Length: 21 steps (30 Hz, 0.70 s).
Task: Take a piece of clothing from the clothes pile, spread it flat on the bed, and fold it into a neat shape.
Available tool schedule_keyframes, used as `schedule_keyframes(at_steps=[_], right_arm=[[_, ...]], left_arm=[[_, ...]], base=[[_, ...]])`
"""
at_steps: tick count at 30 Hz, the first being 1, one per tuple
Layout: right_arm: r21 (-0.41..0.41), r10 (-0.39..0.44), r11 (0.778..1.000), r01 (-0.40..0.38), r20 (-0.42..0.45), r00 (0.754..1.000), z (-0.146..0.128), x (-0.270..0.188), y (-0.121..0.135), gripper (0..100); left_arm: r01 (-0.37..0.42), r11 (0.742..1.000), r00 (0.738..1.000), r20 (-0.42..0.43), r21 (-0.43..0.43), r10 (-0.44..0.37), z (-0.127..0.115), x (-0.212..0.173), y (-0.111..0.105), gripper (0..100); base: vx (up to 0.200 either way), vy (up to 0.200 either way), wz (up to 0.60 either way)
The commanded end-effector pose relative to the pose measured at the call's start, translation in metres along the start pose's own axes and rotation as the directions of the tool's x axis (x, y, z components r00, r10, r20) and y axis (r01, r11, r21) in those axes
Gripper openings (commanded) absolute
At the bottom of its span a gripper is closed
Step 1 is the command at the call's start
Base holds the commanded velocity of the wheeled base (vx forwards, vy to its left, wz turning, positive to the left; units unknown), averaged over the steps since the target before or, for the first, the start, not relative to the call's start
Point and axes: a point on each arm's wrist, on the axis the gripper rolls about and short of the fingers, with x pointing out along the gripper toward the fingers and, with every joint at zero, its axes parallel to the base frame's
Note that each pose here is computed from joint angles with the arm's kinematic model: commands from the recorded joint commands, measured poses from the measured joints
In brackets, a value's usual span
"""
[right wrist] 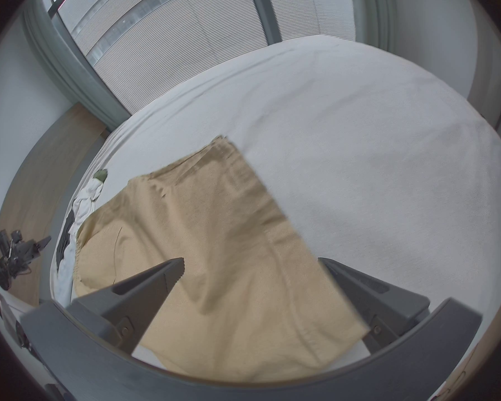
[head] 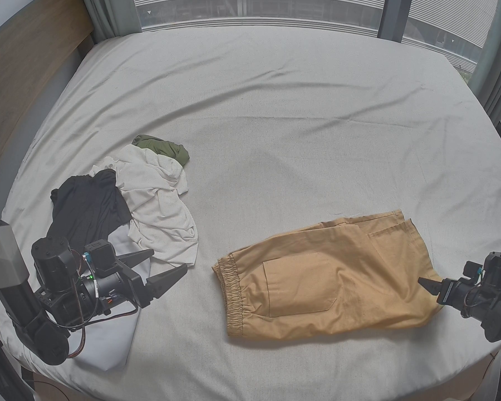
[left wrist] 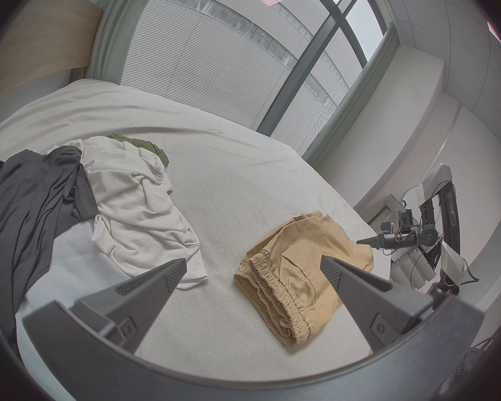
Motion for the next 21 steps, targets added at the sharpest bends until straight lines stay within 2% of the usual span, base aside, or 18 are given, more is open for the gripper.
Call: schedule_keyframes(at_steps=[1, 7, 10, 12, 16, 21], right_arm=[[-0.017, -0.001, 1.000, 0.003, 0.114, 0.993, 0.023, -0.001, -0.008, 100], [-0.065, 0.142, 0.989, -0.131, 0.204, 0.969, 0.052, 0.017, -0.003, 100], [-0.118, 0.224, 0.973, -0.200, 0.252, 0.941, 0.071, 0.032, 0.006, 100], [-0.142, 0.250, 0.965, -0.219, 0.269, 0.930, 0.079, 0.044, 0.008, 100], [-0.174, 0.301, 0.949, -0.262, 0.268, 0.915, 0.090, 0.075, 0.016, 100], [-0.169, 0.322, 0.942, -0.289, 0.224, 0.920, 0.086, 0.100, 0.022, 100]], left_arm=[[0.008, 1.000, 1.000, -0.006, -0.001, -0.008, -0.001, 0.000, -0.002, 100], [0.012, 1.000, 1.000, -0.020, -0.004, -0.012, -0.005, 0.003, -0.003, 100], [0.020, 1.000, 1.000, -0.024, -0.005, -0.020, -0.005, 0.004, -0.004, 100], [0.022, 1.000, 0.999, -0.024, -0.004, -0.022, -0.005, 0.004, -0.005, 100], [0.033, 0.999, 0.999, -0.030, -0.003, -0.033, -0.007, 0.005, -0.007, 100], [0.035, 0.999, 0.999, -0.032, -0.005, -0.036, -0.007, 0.006, -0.008, 100]], base=[[0.000, 0.000, 0.00], [0.000, 0.000, 0.00], [0.000, 0.000, 0.00], [0.000, 0.000, 0.00], [0.000, 0.000, 0.00], [0.000, 0.000, 0.00]])
